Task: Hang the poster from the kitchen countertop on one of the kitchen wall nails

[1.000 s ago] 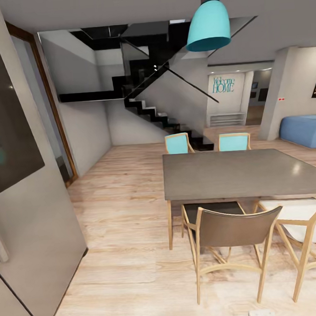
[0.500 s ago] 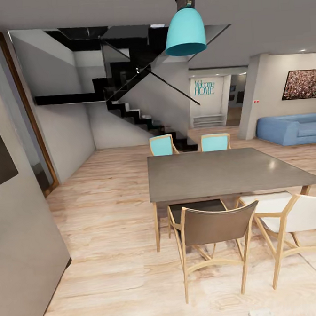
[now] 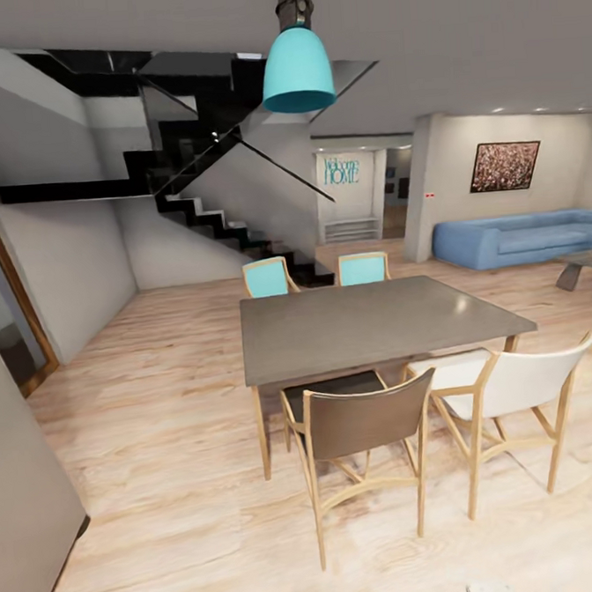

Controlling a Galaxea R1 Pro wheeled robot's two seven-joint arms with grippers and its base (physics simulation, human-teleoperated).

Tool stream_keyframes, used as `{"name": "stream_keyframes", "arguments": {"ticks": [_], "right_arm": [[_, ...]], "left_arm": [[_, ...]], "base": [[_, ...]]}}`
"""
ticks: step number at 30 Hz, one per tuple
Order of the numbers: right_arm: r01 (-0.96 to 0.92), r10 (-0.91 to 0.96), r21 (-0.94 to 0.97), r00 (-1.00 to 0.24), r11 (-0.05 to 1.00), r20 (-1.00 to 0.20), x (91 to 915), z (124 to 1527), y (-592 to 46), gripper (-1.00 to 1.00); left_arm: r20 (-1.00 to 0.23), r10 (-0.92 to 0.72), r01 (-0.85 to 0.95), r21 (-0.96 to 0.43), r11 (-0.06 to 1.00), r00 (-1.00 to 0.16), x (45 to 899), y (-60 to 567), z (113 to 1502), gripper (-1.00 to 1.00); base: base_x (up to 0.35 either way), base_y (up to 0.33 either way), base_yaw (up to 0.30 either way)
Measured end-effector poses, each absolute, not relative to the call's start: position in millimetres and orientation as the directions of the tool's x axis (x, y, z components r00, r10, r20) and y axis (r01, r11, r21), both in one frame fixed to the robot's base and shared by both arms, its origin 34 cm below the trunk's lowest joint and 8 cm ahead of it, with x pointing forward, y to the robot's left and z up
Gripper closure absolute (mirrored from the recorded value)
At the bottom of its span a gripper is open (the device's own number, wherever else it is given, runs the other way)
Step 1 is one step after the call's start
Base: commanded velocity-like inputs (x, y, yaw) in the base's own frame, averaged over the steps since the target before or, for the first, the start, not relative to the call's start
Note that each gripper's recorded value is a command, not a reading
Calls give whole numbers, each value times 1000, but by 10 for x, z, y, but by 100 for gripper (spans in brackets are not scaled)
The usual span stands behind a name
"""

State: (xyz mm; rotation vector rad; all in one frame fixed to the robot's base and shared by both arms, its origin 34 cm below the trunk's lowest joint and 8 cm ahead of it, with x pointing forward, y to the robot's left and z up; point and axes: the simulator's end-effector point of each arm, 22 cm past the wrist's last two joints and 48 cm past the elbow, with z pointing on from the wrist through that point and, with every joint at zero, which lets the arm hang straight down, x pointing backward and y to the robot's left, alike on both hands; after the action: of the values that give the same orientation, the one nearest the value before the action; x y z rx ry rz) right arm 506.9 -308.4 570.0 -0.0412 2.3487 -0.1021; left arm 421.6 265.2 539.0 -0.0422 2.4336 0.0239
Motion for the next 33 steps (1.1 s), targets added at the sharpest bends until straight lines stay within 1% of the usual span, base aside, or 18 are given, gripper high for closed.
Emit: {"name": "stream_keyframes", "arguments": {"ticks": [20, 25, 28, 33], "right_arm": [[1, -61, -87, -713, 996, -698, 5003, 5656, -3093, -100], [1, -61, -87, -712, 996, -700, 5008, 5665, -3094, -100], [1, -61, -88, -711, 996, -700, 5011, 5668, -3094, -100], [2, -60, -88, -713, 996, -699, 5004, 5660, -3096, -100]], "left_arm": [[-658, -23, -36, 5, 999, -753, 4244, 2648, 5420, -100], [-635, -23, -34, 5, 999, -772, 4125, 2638, 5330, -100], [-631, -23, -33, 5, 999, -775, 4103, 2636, 5315, -100], [-628, -22, -32, 4, 999, -778, 4090, 2631, 5304, -100]], "base": [[0, 0, -294], [0, 0, -289], [-49, 27, -161], [-173, 144, -75]]}}
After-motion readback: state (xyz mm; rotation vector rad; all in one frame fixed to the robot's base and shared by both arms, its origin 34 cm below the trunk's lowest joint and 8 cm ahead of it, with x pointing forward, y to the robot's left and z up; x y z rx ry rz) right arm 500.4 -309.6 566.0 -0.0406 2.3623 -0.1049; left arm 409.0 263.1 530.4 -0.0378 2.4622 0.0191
